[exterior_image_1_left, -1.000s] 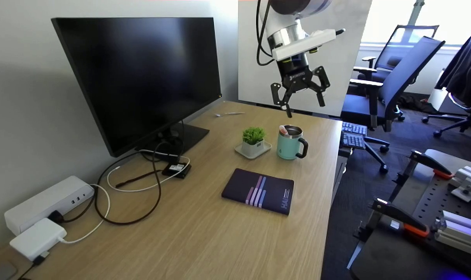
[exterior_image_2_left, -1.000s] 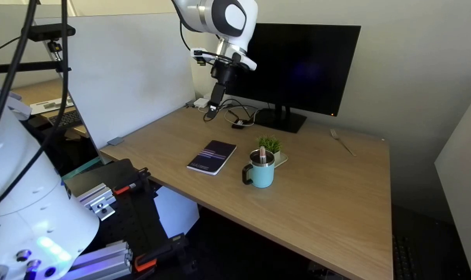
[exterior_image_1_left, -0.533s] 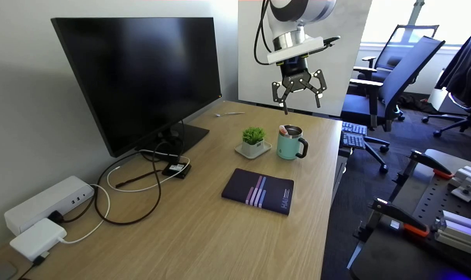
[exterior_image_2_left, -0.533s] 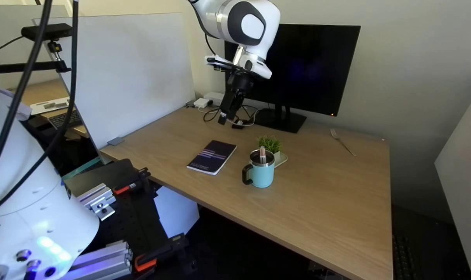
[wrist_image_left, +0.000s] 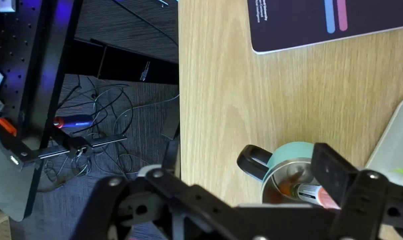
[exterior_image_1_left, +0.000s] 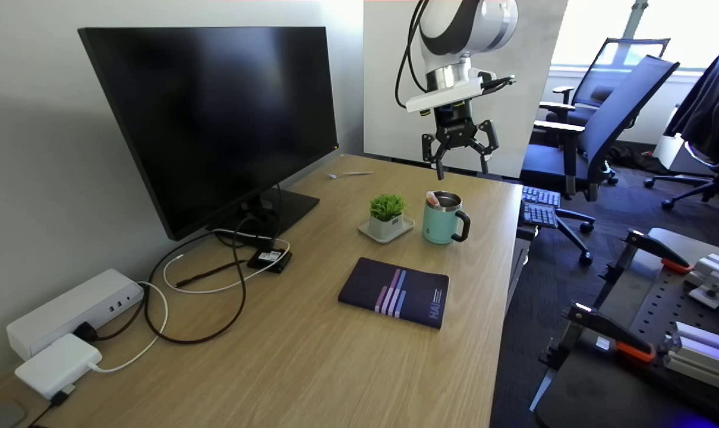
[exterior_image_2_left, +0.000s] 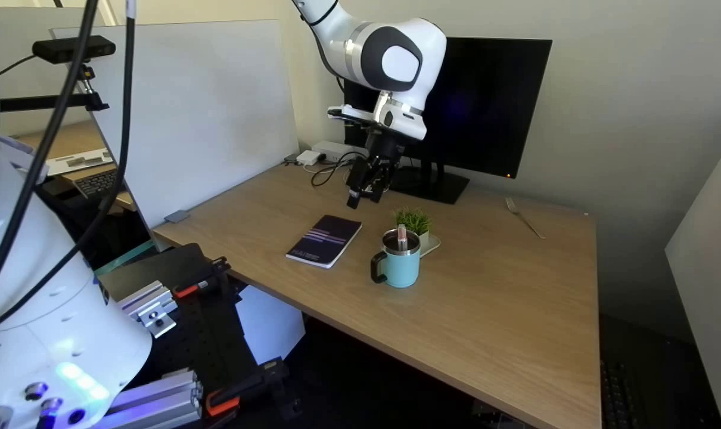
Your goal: Put the orange marker in the mug on the table
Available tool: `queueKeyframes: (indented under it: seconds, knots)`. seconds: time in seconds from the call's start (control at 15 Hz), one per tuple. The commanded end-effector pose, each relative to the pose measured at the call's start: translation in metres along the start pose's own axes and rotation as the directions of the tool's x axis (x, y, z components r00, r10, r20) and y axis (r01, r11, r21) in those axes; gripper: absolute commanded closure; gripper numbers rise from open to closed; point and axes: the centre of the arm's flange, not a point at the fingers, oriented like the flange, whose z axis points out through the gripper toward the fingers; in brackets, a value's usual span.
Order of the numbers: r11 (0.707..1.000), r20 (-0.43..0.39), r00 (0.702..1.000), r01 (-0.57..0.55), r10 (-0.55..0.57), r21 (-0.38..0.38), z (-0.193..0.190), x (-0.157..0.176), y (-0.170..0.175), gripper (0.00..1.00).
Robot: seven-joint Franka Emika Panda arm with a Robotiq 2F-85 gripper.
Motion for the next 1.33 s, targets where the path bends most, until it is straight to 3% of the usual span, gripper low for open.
queueKeyframes:
  seconds: [0.0, 0.53, 1.27]
  knots:
    - [0.993, 0.009, 0.995, -0.102, 0.102, 0.052, 0.013, 0.013, -0.003, 0.00]
    - [0.936, 0.031, 0.948, -0.317, 0.316, 0.155, 0.019, 0.054, 0.005, 0.00]
    - [0.839, 0.054, 0.864, -0.499, 0.500, 0.216, 0.027, 0.045, 0.004, 0.00]
